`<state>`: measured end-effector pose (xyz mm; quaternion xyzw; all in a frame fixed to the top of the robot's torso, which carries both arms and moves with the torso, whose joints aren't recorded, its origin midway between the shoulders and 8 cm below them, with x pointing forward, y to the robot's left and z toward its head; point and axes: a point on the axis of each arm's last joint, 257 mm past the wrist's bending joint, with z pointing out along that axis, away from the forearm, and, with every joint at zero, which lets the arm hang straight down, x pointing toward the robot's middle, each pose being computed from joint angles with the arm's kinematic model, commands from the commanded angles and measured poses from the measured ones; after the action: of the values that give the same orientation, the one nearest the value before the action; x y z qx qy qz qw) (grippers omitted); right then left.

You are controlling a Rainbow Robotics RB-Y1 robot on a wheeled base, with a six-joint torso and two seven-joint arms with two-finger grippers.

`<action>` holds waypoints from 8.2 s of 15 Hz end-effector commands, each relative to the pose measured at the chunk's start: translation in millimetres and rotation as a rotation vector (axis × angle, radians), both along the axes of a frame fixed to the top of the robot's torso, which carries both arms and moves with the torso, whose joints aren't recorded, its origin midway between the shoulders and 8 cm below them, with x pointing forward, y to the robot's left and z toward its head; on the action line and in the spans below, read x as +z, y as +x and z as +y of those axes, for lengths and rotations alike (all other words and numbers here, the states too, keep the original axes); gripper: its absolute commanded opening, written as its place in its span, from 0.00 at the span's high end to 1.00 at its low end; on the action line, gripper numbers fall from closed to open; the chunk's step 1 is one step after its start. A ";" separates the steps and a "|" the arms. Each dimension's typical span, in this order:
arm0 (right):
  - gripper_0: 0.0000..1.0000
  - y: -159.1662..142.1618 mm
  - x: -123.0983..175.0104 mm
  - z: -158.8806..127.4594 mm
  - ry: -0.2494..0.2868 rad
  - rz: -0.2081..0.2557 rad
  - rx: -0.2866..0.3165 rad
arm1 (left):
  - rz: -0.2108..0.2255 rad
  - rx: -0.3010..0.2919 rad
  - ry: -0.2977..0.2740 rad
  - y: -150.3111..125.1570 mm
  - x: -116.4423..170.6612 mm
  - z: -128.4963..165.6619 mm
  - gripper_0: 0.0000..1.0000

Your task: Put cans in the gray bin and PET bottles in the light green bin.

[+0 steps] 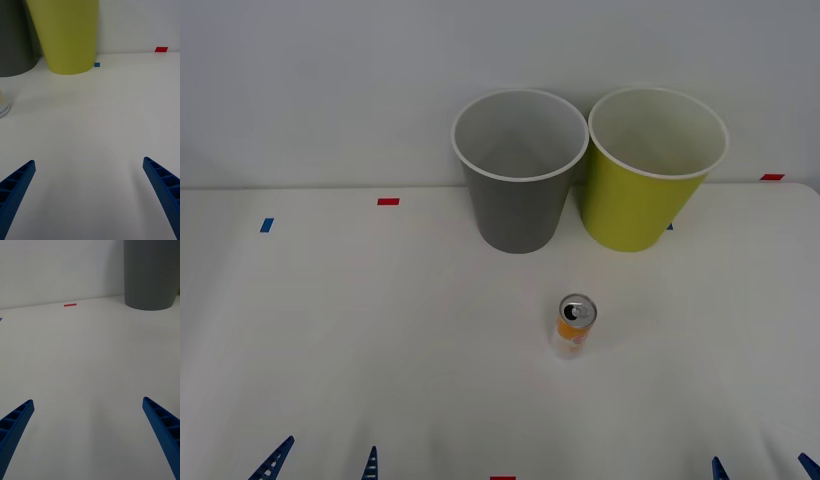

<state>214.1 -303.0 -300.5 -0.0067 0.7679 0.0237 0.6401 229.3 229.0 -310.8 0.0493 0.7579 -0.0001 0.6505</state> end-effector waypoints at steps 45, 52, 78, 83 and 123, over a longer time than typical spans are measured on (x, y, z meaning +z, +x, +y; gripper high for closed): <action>0.00 110.7 48.7 161.5 0.036 -0.245 0.333 | 0.000 0.000 0.000 0.0 0.0 0.0 0.00; 0.00 132.1 47.8 167.7 -0.002 -0.271 0.336 | 0.000 0.000 0.000 0.0 0.0 0.0 0.00; 0.51 197.1 47.6 201.1 -0.024 -0.299 0.358 | 0.000 0.000 0.000 0.0 0.0 0.0 0.00; 0.93 198.9 47.6 196.2 -0.022 -0.298 0.346 | 0.000 0.000 0.000 0.0 0.0 0.0 0.00; 1.00 212.8 295.9 191.9 0.006 0.104 0.451 | 0.000 0.000 0.000 0.0 0.0 0.0 0.00</action>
<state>422.4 -112.0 -9.9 -0.1743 0.7806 0.1618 0.5781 229.3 229.0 -310.8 0.0493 0.7580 -0.0001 0.6504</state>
